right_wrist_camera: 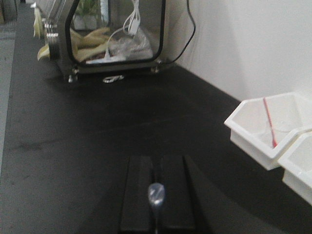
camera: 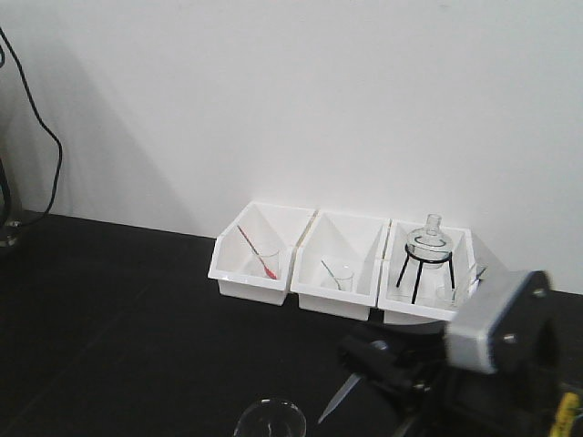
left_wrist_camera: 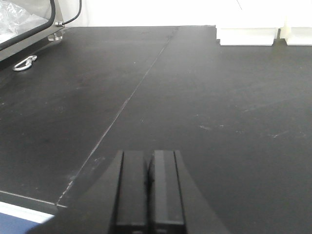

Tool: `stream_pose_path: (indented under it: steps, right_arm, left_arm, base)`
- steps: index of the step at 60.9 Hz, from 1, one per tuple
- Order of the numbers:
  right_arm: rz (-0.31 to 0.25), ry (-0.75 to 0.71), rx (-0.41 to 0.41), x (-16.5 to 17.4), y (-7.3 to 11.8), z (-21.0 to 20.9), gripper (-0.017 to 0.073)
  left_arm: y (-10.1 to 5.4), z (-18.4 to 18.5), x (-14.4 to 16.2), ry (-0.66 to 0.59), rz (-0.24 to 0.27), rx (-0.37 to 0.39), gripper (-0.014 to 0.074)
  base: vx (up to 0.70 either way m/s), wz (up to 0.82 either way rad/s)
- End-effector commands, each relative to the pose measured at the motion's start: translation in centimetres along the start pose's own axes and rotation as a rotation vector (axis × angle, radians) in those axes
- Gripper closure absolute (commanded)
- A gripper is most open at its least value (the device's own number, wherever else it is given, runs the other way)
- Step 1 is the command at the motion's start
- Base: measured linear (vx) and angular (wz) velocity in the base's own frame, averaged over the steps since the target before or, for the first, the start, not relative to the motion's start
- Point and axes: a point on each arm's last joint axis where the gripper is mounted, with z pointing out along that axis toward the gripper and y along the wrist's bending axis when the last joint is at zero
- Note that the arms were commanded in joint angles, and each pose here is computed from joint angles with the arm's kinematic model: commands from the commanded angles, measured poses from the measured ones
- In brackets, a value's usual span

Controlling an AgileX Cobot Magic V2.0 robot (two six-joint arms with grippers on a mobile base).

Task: Grab transparent chemical and place on left bench

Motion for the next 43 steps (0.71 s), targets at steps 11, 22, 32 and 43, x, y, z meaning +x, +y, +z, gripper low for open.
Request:
stream_pose_path:
  steps: [11,22,32,43]
  right_arm:
    - [-0.075,0.013,-0.067,-1.4,2.5,5.0,0.0561]
    - [-0.147,0.078,-0.07,0.1,2.0,8.4,0.0561]
    - [-0.203,0.142,-0.063,1.5,1.5,10.9,0.0557]
    - [-0.164,0.197,-0.045,2.8,1.1,12.4,0.0498]
  left_arm:
    - [0.0,-0.1,-0.3,-0.081,-0.009,-0.002,0.0597]
    - [0.0,-0.1,-0.3,-0.081,-0.009,-0.002,0.0597]
    - [0.0,-0.1,-0.3,-0.081,-0.009,-0.002,0.0597]
    - [0.0,-0.1,-0.3,-0.081,-0.009,-0.002,0.0597]
  base:
    - [0.0,0.0]
    - [0.0,0.0]
    - [0.0,0.0]
    - [0.0,0.0]
